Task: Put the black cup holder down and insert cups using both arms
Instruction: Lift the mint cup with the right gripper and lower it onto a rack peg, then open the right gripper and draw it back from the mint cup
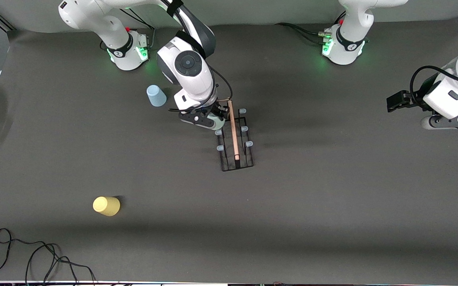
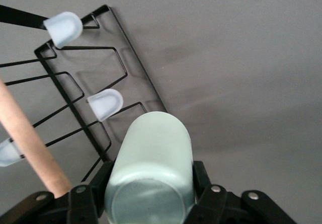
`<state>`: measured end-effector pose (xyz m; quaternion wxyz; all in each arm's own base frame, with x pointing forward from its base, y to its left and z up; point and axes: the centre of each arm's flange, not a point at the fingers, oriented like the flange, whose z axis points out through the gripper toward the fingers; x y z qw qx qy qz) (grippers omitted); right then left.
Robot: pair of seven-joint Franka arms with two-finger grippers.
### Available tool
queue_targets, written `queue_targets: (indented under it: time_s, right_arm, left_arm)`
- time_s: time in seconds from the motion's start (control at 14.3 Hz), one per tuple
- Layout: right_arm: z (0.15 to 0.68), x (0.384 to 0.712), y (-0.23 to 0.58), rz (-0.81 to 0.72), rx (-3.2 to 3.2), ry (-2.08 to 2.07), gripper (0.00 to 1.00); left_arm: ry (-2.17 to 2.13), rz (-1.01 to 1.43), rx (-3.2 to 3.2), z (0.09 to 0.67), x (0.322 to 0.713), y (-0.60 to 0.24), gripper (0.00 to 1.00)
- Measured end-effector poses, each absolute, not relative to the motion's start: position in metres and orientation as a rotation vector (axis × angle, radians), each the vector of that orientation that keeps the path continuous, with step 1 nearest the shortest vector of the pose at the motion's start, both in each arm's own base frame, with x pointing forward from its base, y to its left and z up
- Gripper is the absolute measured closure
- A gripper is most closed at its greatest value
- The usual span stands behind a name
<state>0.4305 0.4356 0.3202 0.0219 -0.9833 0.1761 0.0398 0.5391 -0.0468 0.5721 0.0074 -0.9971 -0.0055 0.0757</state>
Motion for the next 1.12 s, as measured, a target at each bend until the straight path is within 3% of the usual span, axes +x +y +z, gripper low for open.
queue_targets:
  time_s: [0.21, 0.42, 0.49, 0.84, 1.12]
  right_arm:
    - [0.309, 0.431, 0.436, 0.126, -3.051, 0.550, 0.30]
    - [0.325, 0.438, 0.436, 0.108, -3.036, 0.556, 0.04]
    - [0.339, 0.441, 0.435, 0.113, -3.036, 0.560, 0.00]
    - [0.447, 0.478, 0.392, 0.150, -3.063, 0.576, 0.00]
    - [0.489, 0.549, 0.288, 0.081, -3.096, 0.405, 0.00]
  left_arm:
    - [-0.017, 0.234, -3.118, 0.572, 0.539, -0.047, 0.00]
    - [-0.017, 0.234, -3.118, 0.572, 0.539, -0.047, 0.00]
    - [-0.017, 0.233, -3.118, 0.572, 0.539, -0.047, 0.00]
    - [-0.017, 0.233, -3.118, 0.572, 0.539, -0.047, 0.00]
    - [-0.016, 0.232, -3.118, 0.573, 0.539, -0.047, 0.00]
